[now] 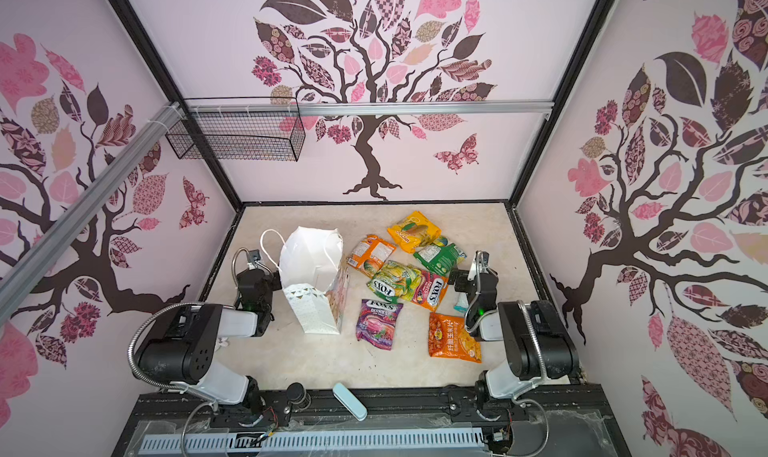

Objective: Place the snacks into the paper bag

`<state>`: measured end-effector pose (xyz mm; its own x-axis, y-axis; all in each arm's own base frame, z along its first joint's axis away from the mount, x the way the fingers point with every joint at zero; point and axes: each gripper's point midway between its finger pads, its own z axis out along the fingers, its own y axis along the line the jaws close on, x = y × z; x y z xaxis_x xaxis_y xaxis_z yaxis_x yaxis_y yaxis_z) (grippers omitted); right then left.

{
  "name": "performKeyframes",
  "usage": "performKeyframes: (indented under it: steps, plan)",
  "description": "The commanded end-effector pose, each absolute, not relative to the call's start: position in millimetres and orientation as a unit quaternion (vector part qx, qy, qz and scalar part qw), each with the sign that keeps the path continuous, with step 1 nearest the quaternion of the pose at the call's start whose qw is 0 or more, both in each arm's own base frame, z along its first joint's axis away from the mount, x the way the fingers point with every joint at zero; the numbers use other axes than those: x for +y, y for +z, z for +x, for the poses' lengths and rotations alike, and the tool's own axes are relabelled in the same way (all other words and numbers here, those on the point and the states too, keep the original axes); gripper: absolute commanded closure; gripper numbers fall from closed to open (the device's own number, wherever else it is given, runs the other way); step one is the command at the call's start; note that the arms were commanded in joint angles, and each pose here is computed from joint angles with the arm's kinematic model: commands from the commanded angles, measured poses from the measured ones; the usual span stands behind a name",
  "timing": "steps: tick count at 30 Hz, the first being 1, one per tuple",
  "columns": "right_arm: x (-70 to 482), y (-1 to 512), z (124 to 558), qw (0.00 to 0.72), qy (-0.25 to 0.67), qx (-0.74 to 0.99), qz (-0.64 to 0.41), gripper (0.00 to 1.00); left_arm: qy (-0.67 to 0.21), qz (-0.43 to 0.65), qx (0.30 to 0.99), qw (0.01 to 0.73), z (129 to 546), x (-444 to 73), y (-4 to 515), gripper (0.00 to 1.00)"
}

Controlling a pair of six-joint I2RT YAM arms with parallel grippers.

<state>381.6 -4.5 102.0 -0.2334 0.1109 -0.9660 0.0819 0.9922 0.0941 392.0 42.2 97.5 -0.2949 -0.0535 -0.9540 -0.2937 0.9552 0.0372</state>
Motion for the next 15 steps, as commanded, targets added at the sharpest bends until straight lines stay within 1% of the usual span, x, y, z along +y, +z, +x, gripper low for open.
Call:
performKeyframes:
  steps: [1,15]
  plan:
    - [-2.8,109.9,388.2,0.627,0.008,0.777,0.054,0.00,0.100,-0.107,0.790,0.596,392.2,41.9,104.6,0.02]
    - [-2.7,109.6,387.6,0.627,0.008,0.777,0.054,0.00,0.100,-0.107,0.790,0.595,392.7,41.9,104.1,0.02]
